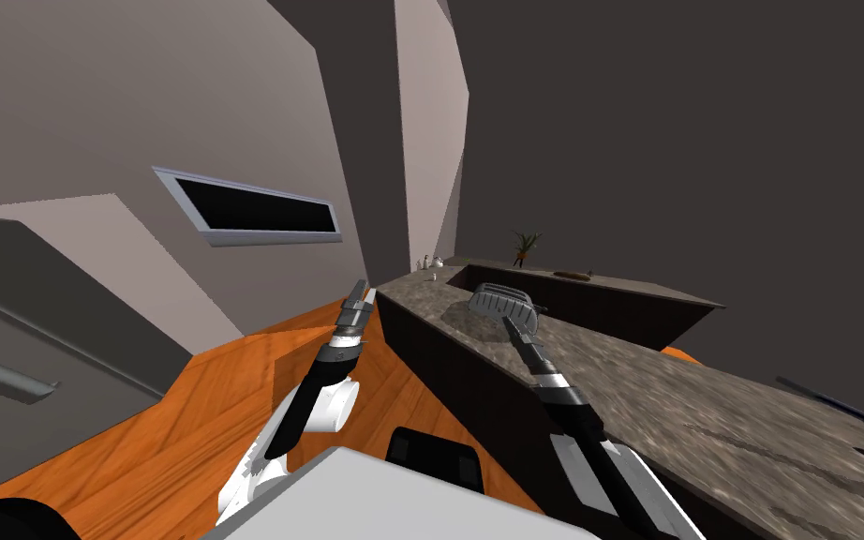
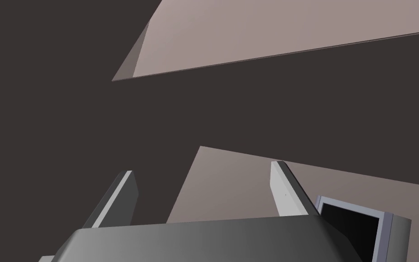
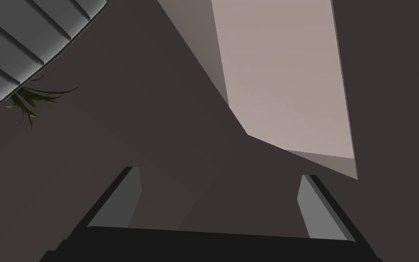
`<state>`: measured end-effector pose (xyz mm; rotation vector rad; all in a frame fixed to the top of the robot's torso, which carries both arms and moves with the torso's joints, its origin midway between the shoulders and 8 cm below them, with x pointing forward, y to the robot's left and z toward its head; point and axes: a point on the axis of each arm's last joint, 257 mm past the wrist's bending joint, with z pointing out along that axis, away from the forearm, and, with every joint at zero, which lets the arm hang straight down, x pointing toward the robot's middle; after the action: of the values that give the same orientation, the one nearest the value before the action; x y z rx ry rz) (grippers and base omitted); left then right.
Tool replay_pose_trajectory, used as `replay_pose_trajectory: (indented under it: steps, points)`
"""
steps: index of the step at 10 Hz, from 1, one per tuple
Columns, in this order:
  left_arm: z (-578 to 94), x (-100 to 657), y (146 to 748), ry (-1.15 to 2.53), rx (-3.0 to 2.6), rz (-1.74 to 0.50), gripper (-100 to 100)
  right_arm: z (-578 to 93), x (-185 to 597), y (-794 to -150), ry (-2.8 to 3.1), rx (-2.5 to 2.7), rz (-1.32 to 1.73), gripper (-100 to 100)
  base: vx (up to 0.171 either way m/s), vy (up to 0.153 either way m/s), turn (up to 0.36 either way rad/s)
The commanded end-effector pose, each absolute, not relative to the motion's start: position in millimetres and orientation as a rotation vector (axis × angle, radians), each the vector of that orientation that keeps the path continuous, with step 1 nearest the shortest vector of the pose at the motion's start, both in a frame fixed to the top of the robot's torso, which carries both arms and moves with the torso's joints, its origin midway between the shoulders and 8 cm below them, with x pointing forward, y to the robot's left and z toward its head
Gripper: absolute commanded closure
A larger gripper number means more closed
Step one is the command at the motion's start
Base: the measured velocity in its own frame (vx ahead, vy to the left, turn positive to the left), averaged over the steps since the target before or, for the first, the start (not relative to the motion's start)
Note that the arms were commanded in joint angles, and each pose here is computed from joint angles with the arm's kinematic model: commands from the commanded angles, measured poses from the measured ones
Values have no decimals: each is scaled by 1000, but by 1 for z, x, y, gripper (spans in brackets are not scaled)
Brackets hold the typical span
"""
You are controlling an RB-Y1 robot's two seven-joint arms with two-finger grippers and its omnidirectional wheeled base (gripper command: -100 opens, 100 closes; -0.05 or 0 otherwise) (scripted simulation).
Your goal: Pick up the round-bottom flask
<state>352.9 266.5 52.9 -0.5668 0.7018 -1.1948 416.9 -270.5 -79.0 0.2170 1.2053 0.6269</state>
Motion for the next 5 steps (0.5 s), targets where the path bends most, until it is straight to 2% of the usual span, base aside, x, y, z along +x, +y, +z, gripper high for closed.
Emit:
replay_pose_trajectory:
  steps: [1,5]
  points:
    - [53,353,266,702,-567,-1195,0,-94,425,-278,1253,176,547,-100,2,84,-32]
    - [53,353,266,702,-567,-1195,0,-146,449,-315,1406,35,269,-100,15,142,-52]
